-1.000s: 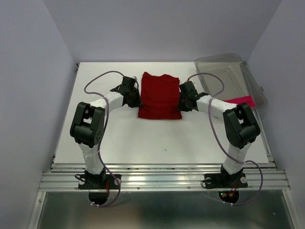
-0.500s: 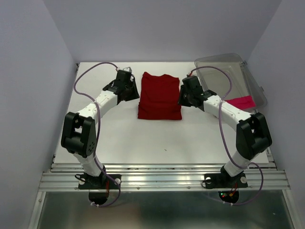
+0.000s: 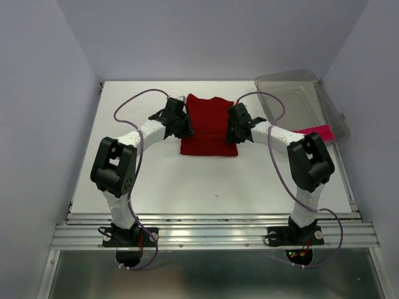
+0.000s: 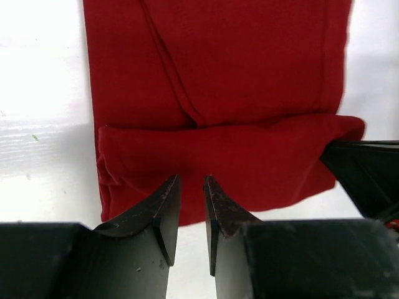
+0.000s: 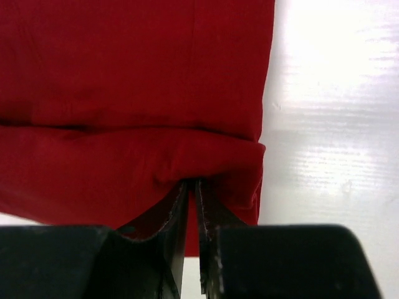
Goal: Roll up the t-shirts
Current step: Roll the T-shirt to the center of the board.
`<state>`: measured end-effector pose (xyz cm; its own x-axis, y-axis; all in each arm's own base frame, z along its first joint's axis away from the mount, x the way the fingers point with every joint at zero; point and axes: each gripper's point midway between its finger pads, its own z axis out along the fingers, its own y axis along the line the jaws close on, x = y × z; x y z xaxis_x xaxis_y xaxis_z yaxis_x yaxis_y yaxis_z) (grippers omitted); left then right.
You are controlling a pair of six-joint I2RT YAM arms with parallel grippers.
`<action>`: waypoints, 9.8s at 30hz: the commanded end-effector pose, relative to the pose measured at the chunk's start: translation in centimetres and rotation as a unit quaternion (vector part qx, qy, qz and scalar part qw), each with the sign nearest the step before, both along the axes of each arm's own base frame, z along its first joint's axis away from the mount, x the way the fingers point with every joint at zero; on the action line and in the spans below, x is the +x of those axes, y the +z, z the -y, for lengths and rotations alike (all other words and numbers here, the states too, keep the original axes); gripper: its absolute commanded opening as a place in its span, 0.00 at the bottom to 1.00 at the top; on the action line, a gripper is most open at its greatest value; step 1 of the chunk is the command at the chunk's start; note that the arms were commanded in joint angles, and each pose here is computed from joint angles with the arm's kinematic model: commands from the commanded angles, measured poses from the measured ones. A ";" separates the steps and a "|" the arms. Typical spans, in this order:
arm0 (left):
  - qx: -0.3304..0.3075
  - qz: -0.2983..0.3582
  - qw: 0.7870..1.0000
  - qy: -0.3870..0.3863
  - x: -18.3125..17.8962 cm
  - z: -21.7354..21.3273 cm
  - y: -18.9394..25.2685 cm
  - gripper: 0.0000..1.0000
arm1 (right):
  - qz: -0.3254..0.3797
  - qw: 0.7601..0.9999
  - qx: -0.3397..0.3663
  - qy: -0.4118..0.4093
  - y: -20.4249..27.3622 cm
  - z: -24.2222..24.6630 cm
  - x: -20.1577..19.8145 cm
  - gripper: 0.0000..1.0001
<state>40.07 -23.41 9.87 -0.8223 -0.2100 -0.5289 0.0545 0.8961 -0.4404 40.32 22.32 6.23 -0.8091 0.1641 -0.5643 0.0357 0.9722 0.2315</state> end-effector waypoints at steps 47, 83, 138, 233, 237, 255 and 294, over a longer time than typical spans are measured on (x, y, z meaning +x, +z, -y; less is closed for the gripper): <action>-0.019 0.060 0.993 0.099 0.9 -9.4 9.1 0.38 | 0.099 0.946 -0.165 0.259 7.4 -7.6 -13.5 0.64; -0.038 0.003 0.990 0.133 -5.1 -12.0 3.5 0.56 | 0.140 0.929 -0.233 0.249 3.0 -10.3 -13.9 0.71; -0.160 -0.055 0.984 0.056 -9.5 -5.0 -4.4 0.99 | 0.085 0.936 0.020 0.341 2.4 -13.6 -18.6 0.01; -0.077 -0.031 0.989 0.120 -9.2 -7.7 3.3 0.65 | 0.076 0.927 0.027 0.365 2.9 -17.3 -21.2 0.01; -0.071 -0.016 0.989 0.132 -9.3 -8.5 4.4 0.65 | 0.043 0.927 0.102 0.357 3.7 -17.1 -20.2 0.01; -0.100 -0.022 0.991 0.082 -9.3 -6.6 2.3 0.36 | -0.069 0.882 0.346 0.313 4.5 -14.3 -20.1 0.01; -0.083 -0.067 0.994 0.008 -5.1 -2.8 -2.9 0.28 | 0.005 0.973 0.086 0.214 4.5 -4.5 -18.1 0.68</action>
<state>33.72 -19.56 5.10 -0.8872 -0.3326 -0.3197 -0.1047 0.8202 -0.5625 21.91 28.09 8.92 -0.8681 -0.0402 -0.4947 -0.3378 0.7782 0.5295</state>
